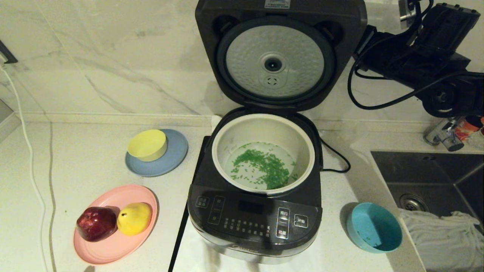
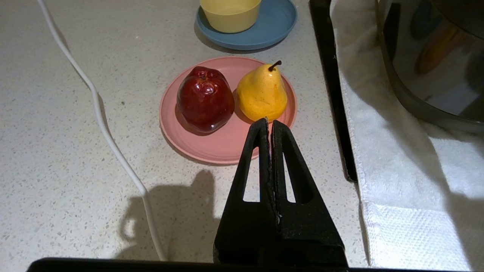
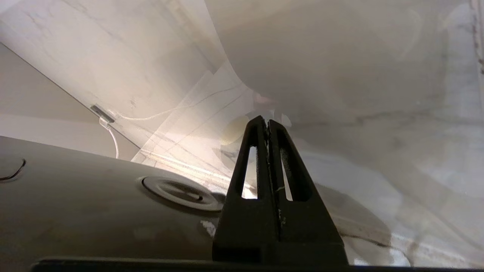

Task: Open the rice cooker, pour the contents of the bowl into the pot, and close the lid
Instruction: Close the rice cooker

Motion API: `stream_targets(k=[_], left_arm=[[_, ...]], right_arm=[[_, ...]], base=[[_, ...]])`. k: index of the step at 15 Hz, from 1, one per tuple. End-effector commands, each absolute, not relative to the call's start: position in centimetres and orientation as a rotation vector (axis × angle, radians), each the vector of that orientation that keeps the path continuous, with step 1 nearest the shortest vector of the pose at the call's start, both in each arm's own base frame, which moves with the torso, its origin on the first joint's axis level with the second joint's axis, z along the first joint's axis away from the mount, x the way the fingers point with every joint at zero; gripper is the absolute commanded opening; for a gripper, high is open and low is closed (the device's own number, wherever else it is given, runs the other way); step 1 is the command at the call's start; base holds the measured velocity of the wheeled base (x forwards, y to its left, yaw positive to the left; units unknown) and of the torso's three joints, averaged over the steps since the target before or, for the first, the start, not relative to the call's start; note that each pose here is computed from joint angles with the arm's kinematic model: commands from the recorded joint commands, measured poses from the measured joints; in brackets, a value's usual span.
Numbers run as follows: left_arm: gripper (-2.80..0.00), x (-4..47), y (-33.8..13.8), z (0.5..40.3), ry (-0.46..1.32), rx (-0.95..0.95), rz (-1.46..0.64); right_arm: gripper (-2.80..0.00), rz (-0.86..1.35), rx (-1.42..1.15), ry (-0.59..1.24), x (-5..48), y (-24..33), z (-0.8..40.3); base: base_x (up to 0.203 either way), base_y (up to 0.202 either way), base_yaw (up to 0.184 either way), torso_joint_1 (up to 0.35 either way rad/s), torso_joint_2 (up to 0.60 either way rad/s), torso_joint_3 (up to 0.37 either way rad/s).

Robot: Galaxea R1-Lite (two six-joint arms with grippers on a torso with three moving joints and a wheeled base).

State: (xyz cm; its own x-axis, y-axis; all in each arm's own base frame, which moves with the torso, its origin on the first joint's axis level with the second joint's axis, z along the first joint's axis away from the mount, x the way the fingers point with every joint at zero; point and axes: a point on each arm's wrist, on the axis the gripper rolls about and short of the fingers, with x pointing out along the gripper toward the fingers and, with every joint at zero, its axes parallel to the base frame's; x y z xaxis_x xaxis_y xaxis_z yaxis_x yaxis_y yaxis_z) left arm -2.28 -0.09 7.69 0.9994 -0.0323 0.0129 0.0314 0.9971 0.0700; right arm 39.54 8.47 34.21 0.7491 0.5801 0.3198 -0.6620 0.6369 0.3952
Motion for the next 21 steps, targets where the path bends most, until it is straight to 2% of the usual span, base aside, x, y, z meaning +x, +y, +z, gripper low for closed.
stream_targets(k=[1, 11, 21], left_arm=[[-2.8, -2.2, -0.1, 7.4, -0.007, 0.069, -0.032], [-2.8, -2.2, -0.1, 7.4, -0.007, 0.069, -0.032], [-2.8, -2.2, -0.1, 7.4, -0.007, 0.071, -0.032]], right_arm=[[-2.8, 0.718, 0.521, -0.169, 40.4, 8.7, 33.8], [-2.8, 0.74, 0.51, -0.171, 40.3, 9.4, 33.9], [-2.8, 0.853, 0.531, -0.042, 33.8, 12.1, 33.7]], base=[[0.0, 0.0, 0.0, 0.0, 0.0, 0.0], [0.0, 0.0, 0.0, 0.0, 0.0, 0.0], [0.0, 0.0, 0.0, 0.0, 0.0, 0.0]])
